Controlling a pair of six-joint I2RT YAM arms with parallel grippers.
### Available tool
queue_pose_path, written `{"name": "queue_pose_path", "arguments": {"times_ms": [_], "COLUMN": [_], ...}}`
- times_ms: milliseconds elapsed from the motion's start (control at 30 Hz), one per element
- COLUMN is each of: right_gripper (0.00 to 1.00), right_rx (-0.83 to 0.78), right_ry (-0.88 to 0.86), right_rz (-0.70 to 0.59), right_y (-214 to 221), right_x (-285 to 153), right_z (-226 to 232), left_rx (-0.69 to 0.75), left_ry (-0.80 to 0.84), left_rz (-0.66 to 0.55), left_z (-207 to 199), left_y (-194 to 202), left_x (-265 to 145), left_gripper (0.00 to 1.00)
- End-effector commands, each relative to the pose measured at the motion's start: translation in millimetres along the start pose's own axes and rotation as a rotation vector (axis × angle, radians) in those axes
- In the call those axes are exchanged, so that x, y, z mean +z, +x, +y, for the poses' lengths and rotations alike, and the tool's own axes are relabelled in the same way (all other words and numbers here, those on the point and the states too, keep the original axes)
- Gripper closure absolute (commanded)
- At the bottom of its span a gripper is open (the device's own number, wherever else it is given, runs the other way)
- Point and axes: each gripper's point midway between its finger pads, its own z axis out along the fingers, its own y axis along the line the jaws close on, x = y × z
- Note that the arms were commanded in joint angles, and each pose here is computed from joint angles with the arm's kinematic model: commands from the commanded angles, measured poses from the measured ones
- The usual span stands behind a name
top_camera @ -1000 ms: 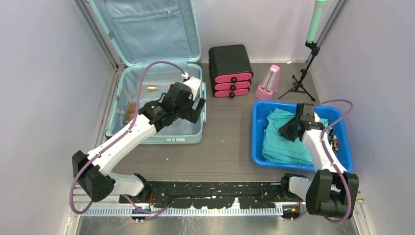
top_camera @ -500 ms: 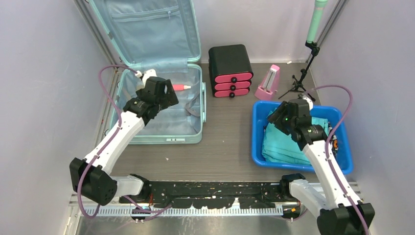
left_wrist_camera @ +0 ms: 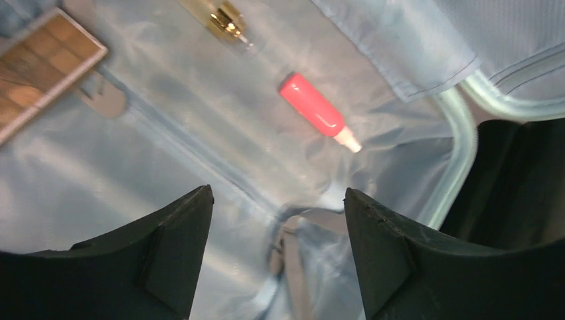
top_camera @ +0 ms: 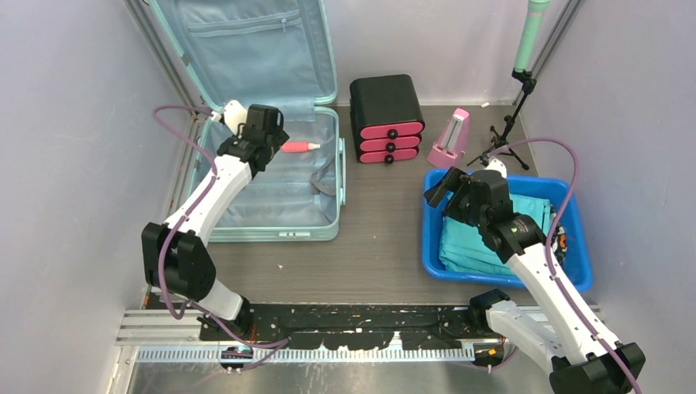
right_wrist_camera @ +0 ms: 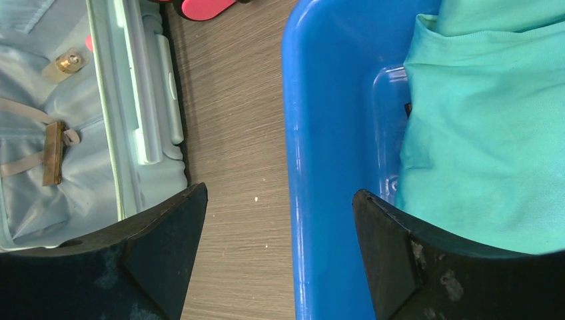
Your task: Open, take out, and arrange the luggage
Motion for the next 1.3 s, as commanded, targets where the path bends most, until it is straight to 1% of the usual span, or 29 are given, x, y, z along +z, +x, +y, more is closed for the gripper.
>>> {"name": "queue_pose_path", "arguments": {"times_ms": [0,67,167,367,433,600,700,767,900,1033,1267], "right_gripper": [0.14,0.14,0.14,0.14,0.15,0.15,0.15,0.15,0.15,0.15,0.15], "right_rx": [-0.017,-0.021,-0.042,-0.053,-0.043,-0.033,-0.028,-0.023,-0.038,-0.043,-0.059], "right_ry": [-0.012,-0.008,-0.02,-0.026,-0.031,-0.044,-0.049,-0.036,-0.01,-0.001,0.01], "right_rz": [-0.095,-0.109,-0.114,-0.137,-0.131,-0.112,-0.111,-0.111,-0.103,-0.097,-0.074], "right_y": [-24.9,-29.8,-33.6,-35.1,-33.8,-32.7,-33.5,-34.5,-34.7,-32.7,-33.2], "right_x": [-8.0,-12.4,-19.6,-17.1,-14.3,-10.1,-7.7,-6.3,-2.5,2.4,12.3], "right_z": [8.5,9.1,12.4,11.0,12.4,17.7,20.1,19.0,16.0,13.8,16.6], "left_rx": [-0.403,-0.477,-0.547,-0.665,-0.68,-0.708,-0.733,-0.722,-0.699,-0.696,-0.693], "left_ry": [0.117,0.11,0.077,-0.051,-0.072,-0.06,-0.073,-0.086,-0.067,-0.06,-0.09], "left_rz": [-0.029,-0.013,0.02,0.065,0.08,0.063,0.081,0.095,0.084,0.083,0.114], "left_z": [-39.4,-46.5,-52.8,-40.3,-36.3,-34.0,-33.8,-34.6,-42.3,-43.7,-38.2], "left_y": [-3.0,4.6,15.7,33.7,37.4,36.1,39.7,44.1,42.1,45.9,63.7], "left_x": [18.7,32.4,57.3,92.6,102.8,127.8,143.3,154.3,166.7,179.6,194.6], "left_gripper": [0.29,0.34,0.38,0.5,0.53,0.58,0.6,0.6,0.59,0.56,0.51]}}
